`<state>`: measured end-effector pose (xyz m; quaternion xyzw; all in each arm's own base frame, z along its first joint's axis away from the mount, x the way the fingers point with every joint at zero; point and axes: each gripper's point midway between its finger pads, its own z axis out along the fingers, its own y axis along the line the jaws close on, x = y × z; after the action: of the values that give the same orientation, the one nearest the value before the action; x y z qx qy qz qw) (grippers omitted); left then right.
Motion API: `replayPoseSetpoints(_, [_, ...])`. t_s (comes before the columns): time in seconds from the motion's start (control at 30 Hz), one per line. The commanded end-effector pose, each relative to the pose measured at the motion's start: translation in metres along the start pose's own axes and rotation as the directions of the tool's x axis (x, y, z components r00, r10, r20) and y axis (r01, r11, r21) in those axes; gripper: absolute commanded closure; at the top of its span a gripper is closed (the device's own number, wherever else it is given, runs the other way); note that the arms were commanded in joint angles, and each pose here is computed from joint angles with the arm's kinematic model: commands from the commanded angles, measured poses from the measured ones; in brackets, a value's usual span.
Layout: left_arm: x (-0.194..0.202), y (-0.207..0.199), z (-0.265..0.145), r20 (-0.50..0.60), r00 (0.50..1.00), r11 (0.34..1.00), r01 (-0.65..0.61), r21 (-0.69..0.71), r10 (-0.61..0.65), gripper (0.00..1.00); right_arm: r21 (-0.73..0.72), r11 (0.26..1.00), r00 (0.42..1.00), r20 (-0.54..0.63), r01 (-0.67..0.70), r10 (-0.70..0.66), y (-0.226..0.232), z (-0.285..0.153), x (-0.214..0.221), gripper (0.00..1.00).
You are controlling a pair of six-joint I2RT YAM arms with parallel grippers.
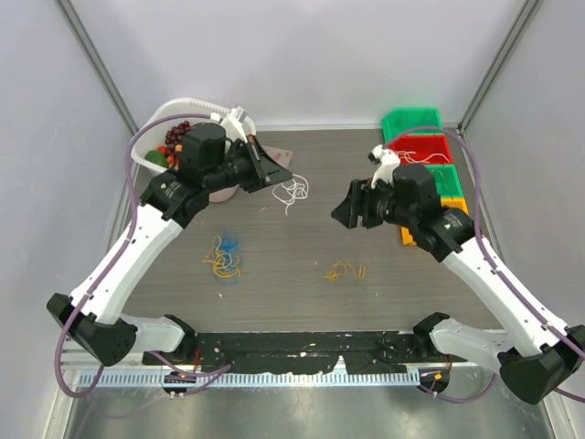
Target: Untangle the cables
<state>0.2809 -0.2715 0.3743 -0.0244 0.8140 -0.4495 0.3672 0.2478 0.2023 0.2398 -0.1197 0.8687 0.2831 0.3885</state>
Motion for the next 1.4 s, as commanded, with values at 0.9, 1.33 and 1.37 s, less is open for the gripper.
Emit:
replayPoseSetpoints(0.9, [0.007, -0.023, -0.005, -0.062, 0.997, 0.966, 0.063, 0.251, -0.049, 0.56, -0.510, 0.860, 0.983, 0.163, 0.007, 0.089, 0.120, -0.014, -0.091, 0.99])
replayPoseSetpoints(1.33, [0.020, 0.017, -0.027, 0.060, 0.982, 0.938, 0.152, 0.312, -0.180, 0.55, -0.620, 0.782, 0.949, 0.204, -0.064, 0.240, 0.135, -0.043, -0.116, 0.99])
replayPoseSetpoints(1.37, [0.022, 0.017, -0.029, 0.060, 0.981, 0.933, 0.158, 0.324, -0.187, 0.53, -0.620, 0.782, 0.948, 0.204, -0.066, 0.242, 0.134, -0.043, -0.117, 0.99])
